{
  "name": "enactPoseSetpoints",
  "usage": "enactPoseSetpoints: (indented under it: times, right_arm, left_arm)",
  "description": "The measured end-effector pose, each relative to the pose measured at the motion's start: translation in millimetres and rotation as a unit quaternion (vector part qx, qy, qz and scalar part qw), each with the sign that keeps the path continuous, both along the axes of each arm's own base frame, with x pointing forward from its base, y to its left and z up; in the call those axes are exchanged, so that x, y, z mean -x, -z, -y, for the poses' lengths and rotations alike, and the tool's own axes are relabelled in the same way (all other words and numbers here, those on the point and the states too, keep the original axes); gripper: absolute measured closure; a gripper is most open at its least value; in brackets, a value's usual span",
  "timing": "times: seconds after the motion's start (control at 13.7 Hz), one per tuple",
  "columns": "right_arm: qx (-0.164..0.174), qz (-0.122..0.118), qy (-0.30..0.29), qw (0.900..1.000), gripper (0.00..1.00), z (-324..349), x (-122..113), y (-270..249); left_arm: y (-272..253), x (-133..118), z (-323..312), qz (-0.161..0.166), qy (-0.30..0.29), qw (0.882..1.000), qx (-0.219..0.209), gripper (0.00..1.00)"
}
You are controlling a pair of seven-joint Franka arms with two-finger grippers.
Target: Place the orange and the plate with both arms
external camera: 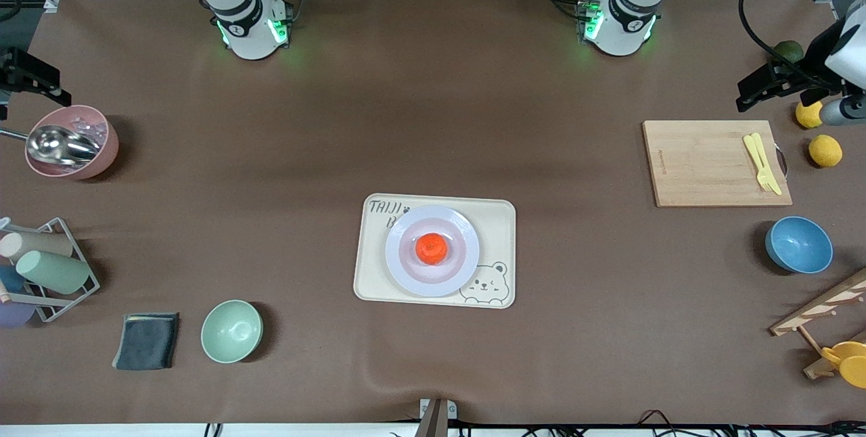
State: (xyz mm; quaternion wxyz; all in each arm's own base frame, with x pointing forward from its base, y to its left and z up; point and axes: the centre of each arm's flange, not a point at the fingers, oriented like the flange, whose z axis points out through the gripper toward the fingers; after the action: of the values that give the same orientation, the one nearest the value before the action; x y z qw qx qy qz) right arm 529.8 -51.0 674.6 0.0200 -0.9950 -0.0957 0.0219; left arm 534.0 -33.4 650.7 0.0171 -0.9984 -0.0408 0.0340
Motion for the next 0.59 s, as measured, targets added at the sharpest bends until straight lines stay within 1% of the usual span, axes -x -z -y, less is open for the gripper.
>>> enactPoseSetpoints:
  times: [0.22, 0.59]
  right_arm:
    - [0.001, -0.001, 0.021, 1.0, 0.0, -5.2, 4.6, -12.6]
    - [0.002, -0.003, 0.037, 0.999, 0.0, -6.0, 4.9, -13.1]
  left_arm:
    - [-0.3, -0.6, -3.6, 0.002, -0.002, 1.0, 0.0, 0.0]
    - [-0.4, -0.6, -3.6, 0.002, -0.002, 1.0, 0.0, 0.0]
